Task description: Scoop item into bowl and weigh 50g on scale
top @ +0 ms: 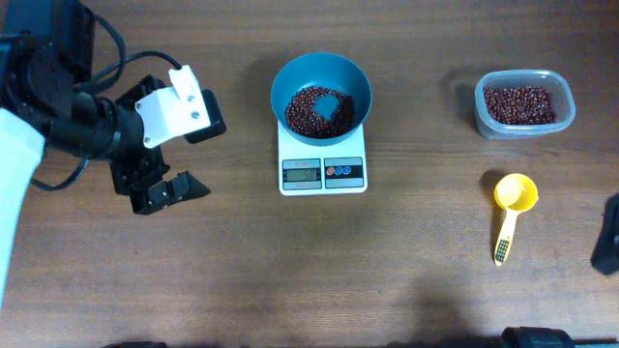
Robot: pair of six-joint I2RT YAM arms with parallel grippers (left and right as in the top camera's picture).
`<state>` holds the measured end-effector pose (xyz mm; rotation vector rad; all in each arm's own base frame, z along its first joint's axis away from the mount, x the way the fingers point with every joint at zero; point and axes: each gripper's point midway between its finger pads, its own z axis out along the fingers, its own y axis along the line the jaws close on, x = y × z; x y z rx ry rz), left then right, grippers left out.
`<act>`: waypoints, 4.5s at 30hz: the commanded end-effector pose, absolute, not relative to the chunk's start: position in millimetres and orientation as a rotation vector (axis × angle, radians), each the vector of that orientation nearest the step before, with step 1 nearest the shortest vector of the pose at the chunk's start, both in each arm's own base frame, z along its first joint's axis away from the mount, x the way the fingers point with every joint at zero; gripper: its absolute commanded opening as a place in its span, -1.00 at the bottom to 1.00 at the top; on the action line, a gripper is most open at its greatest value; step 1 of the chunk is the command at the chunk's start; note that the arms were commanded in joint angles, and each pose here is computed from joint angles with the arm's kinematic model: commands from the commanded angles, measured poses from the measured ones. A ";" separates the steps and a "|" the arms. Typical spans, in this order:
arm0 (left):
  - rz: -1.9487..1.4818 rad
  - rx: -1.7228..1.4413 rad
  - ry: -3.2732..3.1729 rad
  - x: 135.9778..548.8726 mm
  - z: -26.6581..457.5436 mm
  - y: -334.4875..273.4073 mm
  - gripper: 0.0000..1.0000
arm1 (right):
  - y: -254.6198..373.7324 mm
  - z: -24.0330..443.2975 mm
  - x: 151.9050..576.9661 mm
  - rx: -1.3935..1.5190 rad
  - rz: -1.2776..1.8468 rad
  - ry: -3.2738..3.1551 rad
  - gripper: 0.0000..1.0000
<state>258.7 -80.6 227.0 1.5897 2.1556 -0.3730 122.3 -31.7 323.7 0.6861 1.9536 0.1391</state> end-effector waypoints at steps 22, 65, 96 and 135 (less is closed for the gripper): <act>-0.371 1.597 2.139 258.4 228.5 -80.1 0.98 | -6.0 284.1 169.3 0.050 -0.008 1.645 0.97; -0.371 1.597 2.139 258.4 228.5 -80.1 0.97 | 13.2 159.5 245.1 -0.100 0.072 1.631 0.97; -0.550 1.517 2.315 214.6 230.5 -82.9 0.97 | 13.1 159.1 245.3 -0.100 0.072 1.633 0.97; -0.072 0.572 1.966 231.8 254.2 -57.4 0.97 | 13.1 159.1 245.3 -0.100 0.072 1.633 0.97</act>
